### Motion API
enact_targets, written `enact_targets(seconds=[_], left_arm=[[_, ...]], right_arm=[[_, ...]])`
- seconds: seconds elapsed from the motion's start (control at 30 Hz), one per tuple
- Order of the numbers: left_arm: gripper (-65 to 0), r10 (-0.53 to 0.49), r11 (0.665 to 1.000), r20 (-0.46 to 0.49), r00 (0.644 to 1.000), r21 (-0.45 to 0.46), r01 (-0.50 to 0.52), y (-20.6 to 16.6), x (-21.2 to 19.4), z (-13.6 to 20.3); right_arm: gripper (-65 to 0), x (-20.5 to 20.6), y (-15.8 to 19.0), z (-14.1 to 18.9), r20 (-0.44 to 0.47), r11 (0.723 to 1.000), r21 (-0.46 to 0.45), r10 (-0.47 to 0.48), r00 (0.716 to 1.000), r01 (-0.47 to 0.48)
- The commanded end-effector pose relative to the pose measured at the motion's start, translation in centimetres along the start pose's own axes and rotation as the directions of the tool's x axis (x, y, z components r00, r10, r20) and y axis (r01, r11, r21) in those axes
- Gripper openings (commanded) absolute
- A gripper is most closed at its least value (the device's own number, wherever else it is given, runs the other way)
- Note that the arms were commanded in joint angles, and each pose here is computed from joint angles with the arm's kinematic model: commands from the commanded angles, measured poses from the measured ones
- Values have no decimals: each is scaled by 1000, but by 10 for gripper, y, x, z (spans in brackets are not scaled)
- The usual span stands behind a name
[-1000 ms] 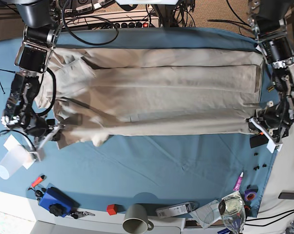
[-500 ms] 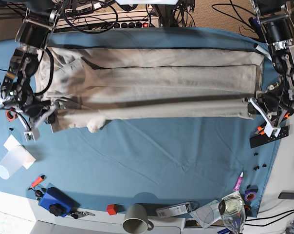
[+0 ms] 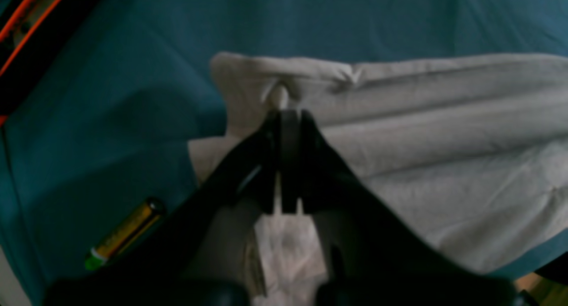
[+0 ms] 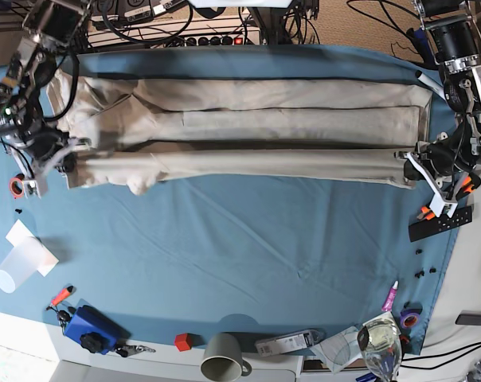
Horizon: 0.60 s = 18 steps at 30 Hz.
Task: Fold the T-shirt properly
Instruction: 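Lift both gripped side edges and fold them toward the shirt's collar edge, then hold the folded strip with both grippers and smooth it flat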
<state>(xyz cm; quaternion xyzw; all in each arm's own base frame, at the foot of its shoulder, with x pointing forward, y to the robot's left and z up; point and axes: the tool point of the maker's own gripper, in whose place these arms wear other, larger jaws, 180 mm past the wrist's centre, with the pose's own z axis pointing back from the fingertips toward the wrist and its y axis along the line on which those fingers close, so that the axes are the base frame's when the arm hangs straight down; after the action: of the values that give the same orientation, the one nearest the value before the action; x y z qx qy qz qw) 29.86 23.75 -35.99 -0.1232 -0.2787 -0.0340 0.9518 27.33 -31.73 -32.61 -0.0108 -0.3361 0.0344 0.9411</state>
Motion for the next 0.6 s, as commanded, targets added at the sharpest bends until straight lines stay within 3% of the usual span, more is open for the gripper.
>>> enact_targets(seconds=[0.0,0.57], left_arm=[[-650,-25,999,25,999,21,25,6,10,8],[-650,-90,993,12,996,82,89,0,-22,32]], right_arm=[[-650,12,-10,11,43,999,-33,24,999,-23],[-650,-29,-16,44,-20,995,-80,59,998,-61]])
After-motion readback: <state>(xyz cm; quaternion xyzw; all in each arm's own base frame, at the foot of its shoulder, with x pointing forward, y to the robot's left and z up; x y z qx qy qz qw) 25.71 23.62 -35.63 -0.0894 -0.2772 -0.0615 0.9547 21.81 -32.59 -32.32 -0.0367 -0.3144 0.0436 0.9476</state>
